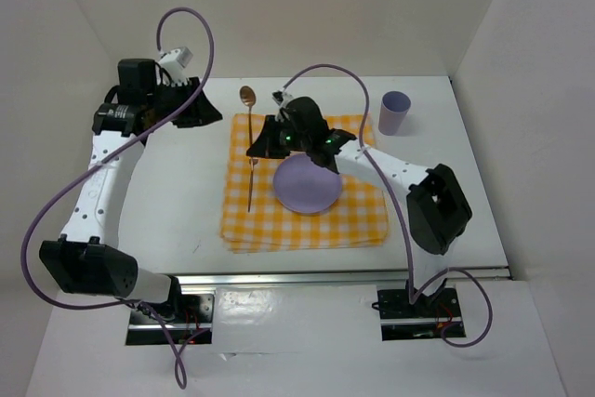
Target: Set the dinner table for one person
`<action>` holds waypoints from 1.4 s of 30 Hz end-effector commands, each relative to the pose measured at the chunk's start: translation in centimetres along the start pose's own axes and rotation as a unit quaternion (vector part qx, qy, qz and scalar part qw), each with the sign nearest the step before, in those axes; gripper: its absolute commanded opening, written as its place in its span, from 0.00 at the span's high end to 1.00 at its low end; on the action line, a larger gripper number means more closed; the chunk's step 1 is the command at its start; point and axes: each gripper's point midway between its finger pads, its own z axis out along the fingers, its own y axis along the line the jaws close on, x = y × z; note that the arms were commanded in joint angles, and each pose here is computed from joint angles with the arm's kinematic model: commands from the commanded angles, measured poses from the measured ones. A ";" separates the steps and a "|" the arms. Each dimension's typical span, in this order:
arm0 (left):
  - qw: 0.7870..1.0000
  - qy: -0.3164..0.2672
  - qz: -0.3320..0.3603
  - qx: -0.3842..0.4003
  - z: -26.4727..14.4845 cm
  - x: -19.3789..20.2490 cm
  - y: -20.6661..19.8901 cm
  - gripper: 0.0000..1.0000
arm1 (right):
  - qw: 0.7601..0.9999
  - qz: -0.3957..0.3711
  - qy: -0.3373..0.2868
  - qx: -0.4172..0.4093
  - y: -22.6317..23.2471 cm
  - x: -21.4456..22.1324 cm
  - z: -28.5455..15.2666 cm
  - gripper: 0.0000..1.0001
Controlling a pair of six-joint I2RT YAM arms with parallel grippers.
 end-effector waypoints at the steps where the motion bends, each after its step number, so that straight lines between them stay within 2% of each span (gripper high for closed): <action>1: 1.000 -0.020 0.003 -0.015 -1.6 -2.2 1.3 0.54 | 0.999 0.021 -0.033 0.003 -0.4 -3.0 -5.7 1.00; 2: 0.999 -0.022 0.003 -0.026 -1.8 -2.6 2.0 0.54 | 0.999 0.036 -0.027 0.025 -3.4 -2.8 -7.1 1.00; 6: 0.998 -0.013 -0.001 -0.064 -2.5 -1.6 4.7 0.55 | 0.995 0.073 0.002 0.073 -9.7 -1.5 -12.8 1.00; 8: 0.997 -0.014 -0.002 -0.079 -2.8 -1.0 5.9 0.55 | 0.992 0.075 0.005 0.100 -11.9 -0.8 -15.4 1.00; 11: 0.996 -0.004 -0.007 -0.084 -2.9 0.8 6.5 0.55 | 0.992 0.088 0.022 0.090 -13.3 1.4 -17.9 1.00; 14: 0.996 0.000 -0.014 -0.089 -3.0 2.1 7.4 0.55 | 0.987 0.131 0.029 0.094 -15.8 3.5 -19.5 1.00; 20: 0.996 -0.006 -0.009 -0.092 -3.4 2.2 7.6 0.55 | 0.980 0.181 0.045 0.073 -19.2 6.1 -19.4 1.00; 25: 0.996 -0.009 -0.007 -0.087 -3.6 2.1 7.2 0.55 | 0.980 0.176 0.067 0.063 -21.3 6.5 -18.9 1.00; 29: 0.996 -0.009 -0.007 -0.087 -3.6 2.1 7.2 0.55 | 0.974 0.201 0.088 0.059 -23.6 6.7 -18.6 1.00; 31: 0.996 -0.009 -0.007 -0.087 -3.6 2.1 7.2 0.55 | 0.973 0.203 0.082 0.069 -25.0 6.5 -18.9 1.00; 37: 0.997 -0.005 -0.009 -0.083 -3.4 2.2 7.2 0.55 | 0.968 0.233 0.091 0.010 -25.2 6.7 -17.7 1.00; 42: 0.997 -0.009 -0.011 -0.078 -3.2 1.8 7.1 0.55 | 0.965 0.241 0.098 0.017 -26.1 7.3 -17.3 1.00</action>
